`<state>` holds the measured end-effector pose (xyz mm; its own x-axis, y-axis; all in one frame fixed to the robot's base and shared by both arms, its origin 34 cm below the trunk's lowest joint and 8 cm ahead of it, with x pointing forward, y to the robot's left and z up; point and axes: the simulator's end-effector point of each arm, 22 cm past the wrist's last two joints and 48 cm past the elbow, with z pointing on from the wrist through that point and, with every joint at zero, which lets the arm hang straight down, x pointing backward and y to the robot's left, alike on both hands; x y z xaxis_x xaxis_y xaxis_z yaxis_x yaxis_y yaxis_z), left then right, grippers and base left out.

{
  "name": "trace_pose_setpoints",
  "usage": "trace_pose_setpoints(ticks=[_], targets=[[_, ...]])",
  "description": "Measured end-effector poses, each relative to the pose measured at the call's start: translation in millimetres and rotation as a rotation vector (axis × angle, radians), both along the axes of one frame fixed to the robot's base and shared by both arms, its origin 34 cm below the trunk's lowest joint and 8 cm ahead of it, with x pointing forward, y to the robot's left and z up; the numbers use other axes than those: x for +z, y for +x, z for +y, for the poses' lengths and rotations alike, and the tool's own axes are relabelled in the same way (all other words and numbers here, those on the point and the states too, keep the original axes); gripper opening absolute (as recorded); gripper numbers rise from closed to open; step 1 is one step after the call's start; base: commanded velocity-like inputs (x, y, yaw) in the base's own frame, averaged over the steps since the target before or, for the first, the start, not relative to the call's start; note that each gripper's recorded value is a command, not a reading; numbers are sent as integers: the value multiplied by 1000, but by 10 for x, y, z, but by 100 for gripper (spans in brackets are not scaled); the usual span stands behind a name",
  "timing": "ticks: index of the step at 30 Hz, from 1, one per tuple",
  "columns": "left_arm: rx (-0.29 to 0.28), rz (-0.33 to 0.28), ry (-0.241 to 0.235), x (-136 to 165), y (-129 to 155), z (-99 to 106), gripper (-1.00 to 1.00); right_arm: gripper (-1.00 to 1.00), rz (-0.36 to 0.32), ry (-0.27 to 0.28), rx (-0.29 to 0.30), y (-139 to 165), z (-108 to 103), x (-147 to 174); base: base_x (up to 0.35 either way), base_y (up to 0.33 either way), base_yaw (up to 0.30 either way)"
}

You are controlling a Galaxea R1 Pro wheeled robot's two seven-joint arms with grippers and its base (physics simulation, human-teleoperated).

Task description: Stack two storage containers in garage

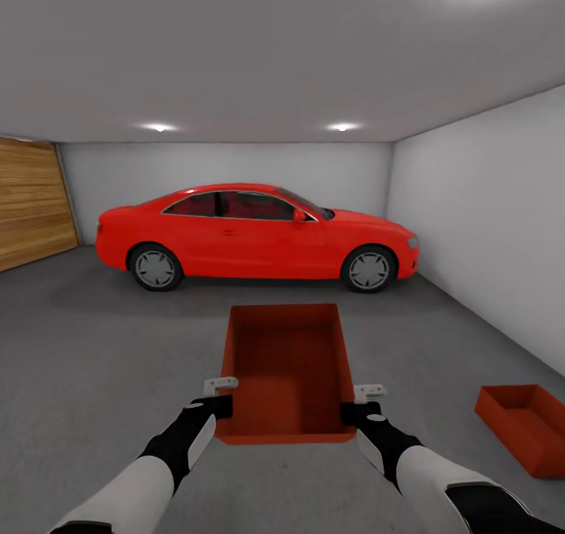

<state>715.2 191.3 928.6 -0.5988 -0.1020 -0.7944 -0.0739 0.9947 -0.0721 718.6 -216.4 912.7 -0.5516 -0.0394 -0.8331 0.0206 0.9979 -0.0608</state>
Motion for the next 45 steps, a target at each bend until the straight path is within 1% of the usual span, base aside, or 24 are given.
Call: trace_pose_setpoints(ticks=[38,45], targets=[[0,1,0,-3,-2,0,-100,-100,1,0,0,-2,0,-2,323,0,0],[0,1,0,-3,-1,-2,-100,-100,1,-1,0,-1,-2,-1,323,0,-175]])
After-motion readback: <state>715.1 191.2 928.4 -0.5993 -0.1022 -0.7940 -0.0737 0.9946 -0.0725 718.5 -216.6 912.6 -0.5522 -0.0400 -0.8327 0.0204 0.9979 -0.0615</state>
